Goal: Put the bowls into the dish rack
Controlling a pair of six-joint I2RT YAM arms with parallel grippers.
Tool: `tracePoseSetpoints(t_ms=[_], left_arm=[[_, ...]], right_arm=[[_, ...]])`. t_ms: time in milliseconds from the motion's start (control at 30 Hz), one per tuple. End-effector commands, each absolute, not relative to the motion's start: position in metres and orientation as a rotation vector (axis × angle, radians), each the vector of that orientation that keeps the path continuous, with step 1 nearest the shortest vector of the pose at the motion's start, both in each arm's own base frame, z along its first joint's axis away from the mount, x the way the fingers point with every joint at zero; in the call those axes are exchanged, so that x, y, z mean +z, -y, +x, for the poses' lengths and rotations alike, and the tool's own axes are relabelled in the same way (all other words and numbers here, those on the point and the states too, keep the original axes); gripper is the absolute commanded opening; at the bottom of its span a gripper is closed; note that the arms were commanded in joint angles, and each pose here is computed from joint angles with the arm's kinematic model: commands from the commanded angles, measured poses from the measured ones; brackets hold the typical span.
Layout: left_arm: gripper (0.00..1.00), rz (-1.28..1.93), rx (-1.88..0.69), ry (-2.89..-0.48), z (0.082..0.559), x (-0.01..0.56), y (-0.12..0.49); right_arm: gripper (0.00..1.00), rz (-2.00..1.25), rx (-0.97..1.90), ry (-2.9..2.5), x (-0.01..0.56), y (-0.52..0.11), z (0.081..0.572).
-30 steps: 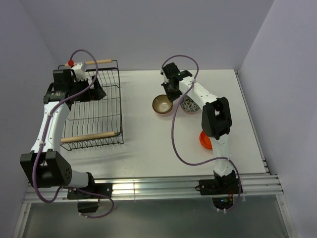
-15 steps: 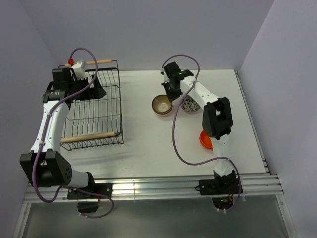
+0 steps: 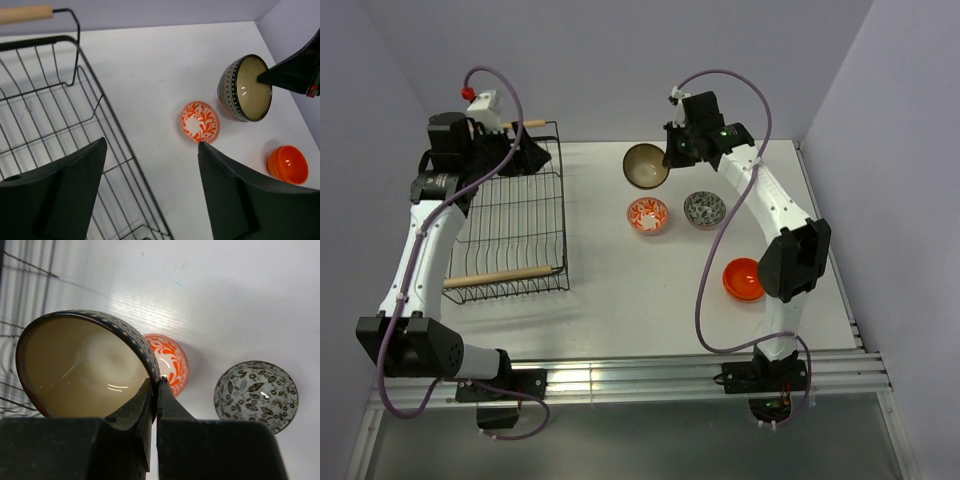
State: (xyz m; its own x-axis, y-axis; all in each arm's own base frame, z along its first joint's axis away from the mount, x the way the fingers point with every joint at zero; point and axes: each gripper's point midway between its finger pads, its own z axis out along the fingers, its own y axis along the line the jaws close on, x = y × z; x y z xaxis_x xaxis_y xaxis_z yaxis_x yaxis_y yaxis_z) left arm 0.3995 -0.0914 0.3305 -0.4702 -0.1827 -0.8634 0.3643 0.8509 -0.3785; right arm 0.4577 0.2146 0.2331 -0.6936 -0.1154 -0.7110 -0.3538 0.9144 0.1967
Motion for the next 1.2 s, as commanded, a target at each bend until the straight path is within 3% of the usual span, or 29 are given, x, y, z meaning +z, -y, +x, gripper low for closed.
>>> tracePoseSetpoints(t_ms=[0,200,467,533,567,667,1033,1167], left_arm=[[0.77,0.141,-0.575,-1.766,0.403,0.392,0.117],[0.66,0.095,-0.56,-1.823,0.414,0.377,0.177],[0.64,0.186,-0.662,-1.863,0.404,0.359,0.238],[0.68,0.258,-0.769,-1.873,0.392,0.357,0.253],[0.8,0.275,-0.826,-1.887,0.386,0.353,0.26],[0.99,0.305,-0.945,-1.906,0.372,0.35,0.273],[0.94,0.131,-0.845,-2.058,0.38,0.305,0.256],[0.97,0.134,-0.894,-2.066,0.377,0.302,0.262]], right_arm=[[0.0,-0.135,0.539,-2.199,0.282,-0.225,0.462],[0.0,0.041,0.692,-2.2,0.28,-0.238,0.452],[0.0,0.028,0.909,-2.198,0.283,-0.266,0.441],[0.0,-0.023,1.038,-2.16,0.288,-0.278,0.43],[0.0,-0.037,1.07,-2.148,0.289,-0.281,0.428],[0.0,-0.085,1.144,-2.144,0.293,-0.289,0.421],[0.0,-0.094,1.19,-2.052,0.312,-0.288,0.41],[0.0,-0.103,1.227,-2.051,0.312,-0.291,0.406]])
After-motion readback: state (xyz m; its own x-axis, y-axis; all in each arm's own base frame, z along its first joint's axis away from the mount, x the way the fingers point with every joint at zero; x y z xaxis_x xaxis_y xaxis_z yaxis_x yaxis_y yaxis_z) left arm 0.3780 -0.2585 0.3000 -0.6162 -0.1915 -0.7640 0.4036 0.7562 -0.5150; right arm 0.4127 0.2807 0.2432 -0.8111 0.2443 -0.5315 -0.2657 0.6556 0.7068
